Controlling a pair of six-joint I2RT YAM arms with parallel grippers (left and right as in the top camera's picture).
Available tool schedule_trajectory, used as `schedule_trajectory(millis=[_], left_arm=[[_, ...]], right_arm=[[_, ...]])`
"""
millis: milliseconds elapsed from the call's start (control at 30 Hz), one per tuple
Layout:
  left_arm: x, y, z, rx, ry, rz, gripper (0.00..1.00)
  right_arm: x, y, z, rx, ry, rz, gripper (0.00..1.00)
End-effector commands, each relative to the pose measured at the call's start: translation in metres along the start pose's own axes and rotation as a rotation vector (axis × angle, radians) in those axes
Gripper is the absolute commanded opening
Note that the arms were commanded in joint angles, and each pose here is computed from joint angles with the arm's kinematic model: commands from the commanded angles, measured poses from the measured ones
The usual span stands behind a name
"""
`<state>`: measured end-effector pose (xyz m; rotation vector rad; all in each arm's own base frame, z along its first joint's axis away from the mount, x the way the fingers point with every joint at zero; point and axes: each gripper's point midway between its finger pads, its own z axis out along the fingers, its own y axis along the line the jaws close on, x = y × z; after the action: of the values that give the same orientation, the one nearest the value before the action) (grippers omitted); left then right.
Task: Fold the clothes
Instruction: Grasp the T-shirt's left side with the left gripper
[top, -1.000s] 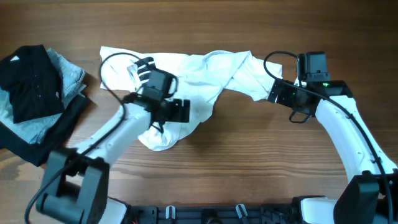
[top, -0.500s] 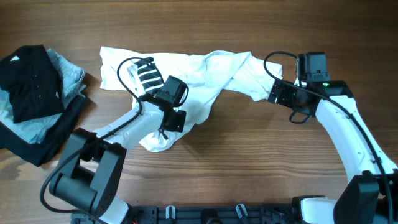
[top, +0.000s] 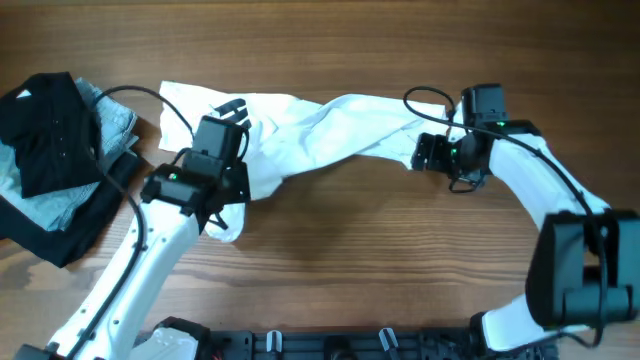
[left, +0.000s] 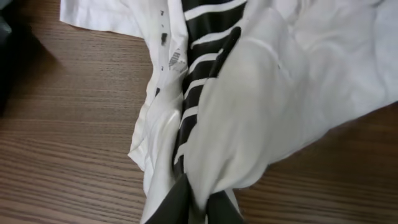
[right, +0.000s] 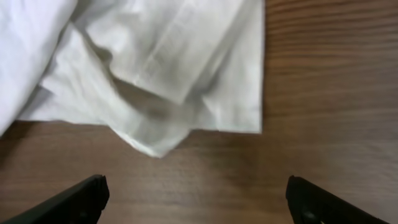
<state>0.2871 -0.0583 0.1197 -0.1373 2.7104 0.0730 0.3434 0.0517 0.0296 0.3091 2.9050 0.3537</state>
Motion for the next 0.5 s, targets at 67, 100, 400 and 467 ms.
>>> schedule_trajectory(millis=[67, 100, 400, 467], left_arm=[[-0.003, -0.005, -0.004, 0.037, -0.001, -0.047, 0.12], [-0.003, -0.005, -0.004, 0.037, -0.001, -0.047, 0.12], [-0.003, -0.005, -0.004, 0.037, 0.0, -0.047, 0.13], [-0.003, -0.006, -0.004, 0.04, 0.001, -0.047, 0.22]], right_arm=[[-0.007, 0.026, 0.018, -0.162, 0.013, 0.039, 0.88], [-0.008, 0.03, 0.019, -0.182, 0.011, 0.043, 0.86], [-0.019, 0.032, 0.02, -0.184, -0.027, 0.108, 0.66], [-0.015, 0.03, 0.023, -0.178, -0.01, 0.113, 0.73]])
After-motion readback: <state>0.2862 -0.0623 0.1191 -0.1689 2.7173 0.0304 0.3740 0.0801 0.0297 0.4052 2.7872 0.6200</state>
